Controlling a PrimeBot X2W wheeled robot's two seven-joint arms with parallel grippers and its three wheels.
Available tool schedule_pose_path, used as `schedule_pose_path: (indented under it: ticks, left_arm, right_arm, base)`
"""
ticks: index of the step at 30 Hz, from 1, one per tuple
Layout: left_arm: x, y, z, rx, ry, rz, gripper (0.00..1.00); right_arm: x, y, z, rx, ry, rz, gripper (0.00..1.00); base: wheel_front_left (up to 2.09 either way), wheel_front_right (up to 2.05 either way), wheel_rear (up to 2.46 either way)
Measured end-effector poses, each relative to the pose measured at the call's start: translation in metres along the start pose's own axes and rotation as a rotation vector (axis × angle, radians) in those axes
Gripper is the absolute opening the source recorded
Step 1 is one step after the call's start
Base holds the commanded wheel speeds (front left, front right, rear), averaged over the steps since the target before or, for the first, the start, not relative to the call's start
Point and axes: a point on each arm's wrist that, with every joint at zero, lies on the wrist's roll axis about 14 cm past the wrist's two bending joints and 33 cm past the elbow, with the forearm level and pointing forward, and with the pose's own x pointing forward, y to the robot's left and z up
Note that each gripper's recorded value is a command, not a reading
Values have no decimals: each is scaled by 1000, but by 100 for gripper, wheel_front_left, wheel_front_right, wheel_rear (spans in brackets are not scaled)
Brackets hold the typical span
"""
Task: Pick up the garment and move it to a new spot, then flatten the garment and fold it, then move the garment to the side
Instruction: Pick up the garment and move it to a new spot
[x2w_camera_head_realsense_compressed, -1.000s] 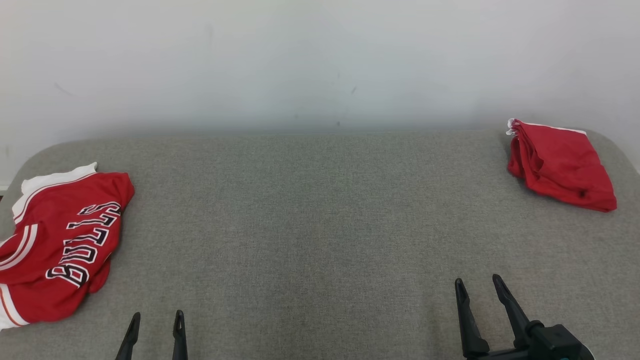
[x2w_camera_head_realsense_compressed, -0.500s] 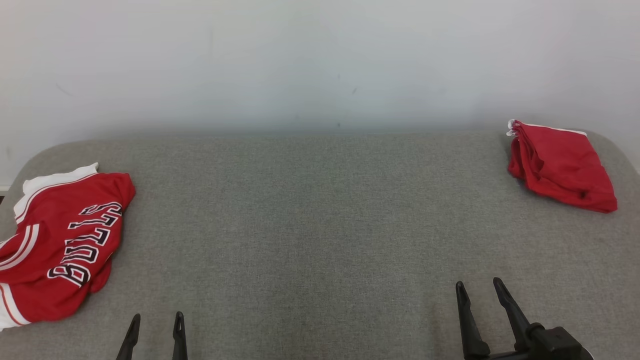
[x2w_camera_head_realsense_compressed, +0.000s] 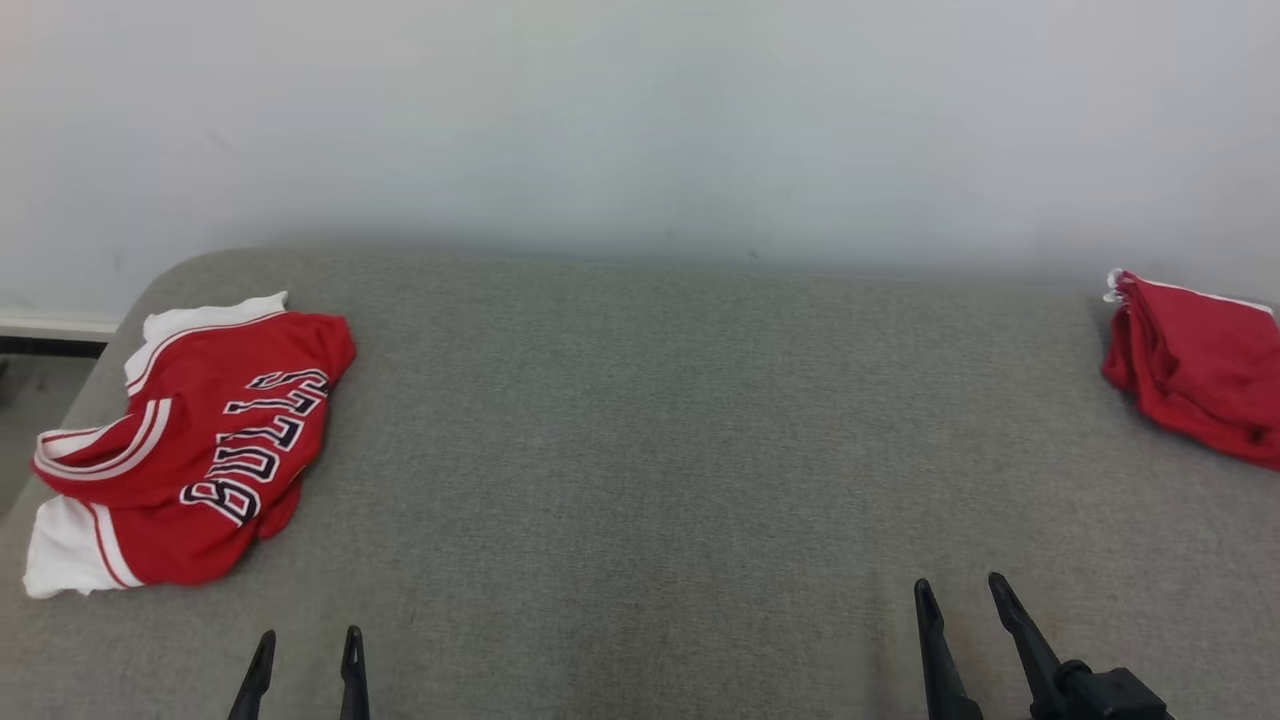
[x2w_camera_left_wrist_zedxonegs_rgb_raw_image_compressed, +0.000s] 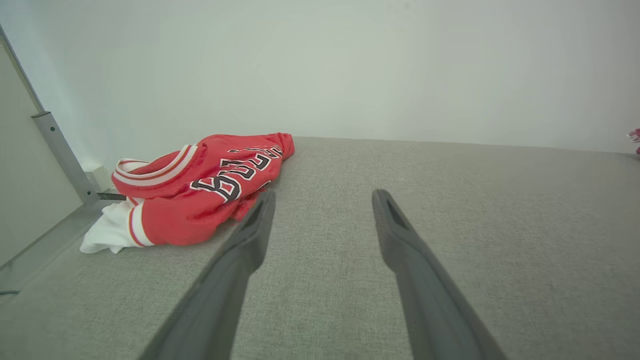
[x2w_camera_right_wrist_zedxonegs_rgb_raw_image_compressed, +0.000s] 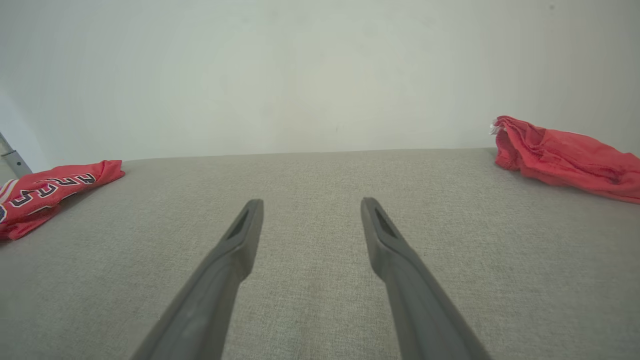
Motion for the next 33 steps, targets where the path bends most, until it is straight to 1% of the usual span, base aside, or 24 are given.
schedule_pose_path:
  ticks: [14, 23, 27, 33]
  left_arm:
    - [-39, 62, -2, 2, 12, 223, 100]
    - [-76, 96, -2, 2, 15, 369, 100]
    - [-88, 105, -2, 2, 16, 413, 100]
    - [-111, 127, 2, 2, 3, 514, 100]
  right_arm:
    - [30, 56, -18, 16, 54, 182, 100]
    - [42, 101, -26, 23, 78, 318, 100]
    - [45, 113, -27, 24, 81, 357, 100]
    - [50, 146, -28, 27, 86, 452, 100]
  base:
    - [0, 0, 0]
    - [0, 0, 0]
    - [0, 0, 0]
    - [0, 0, 0]
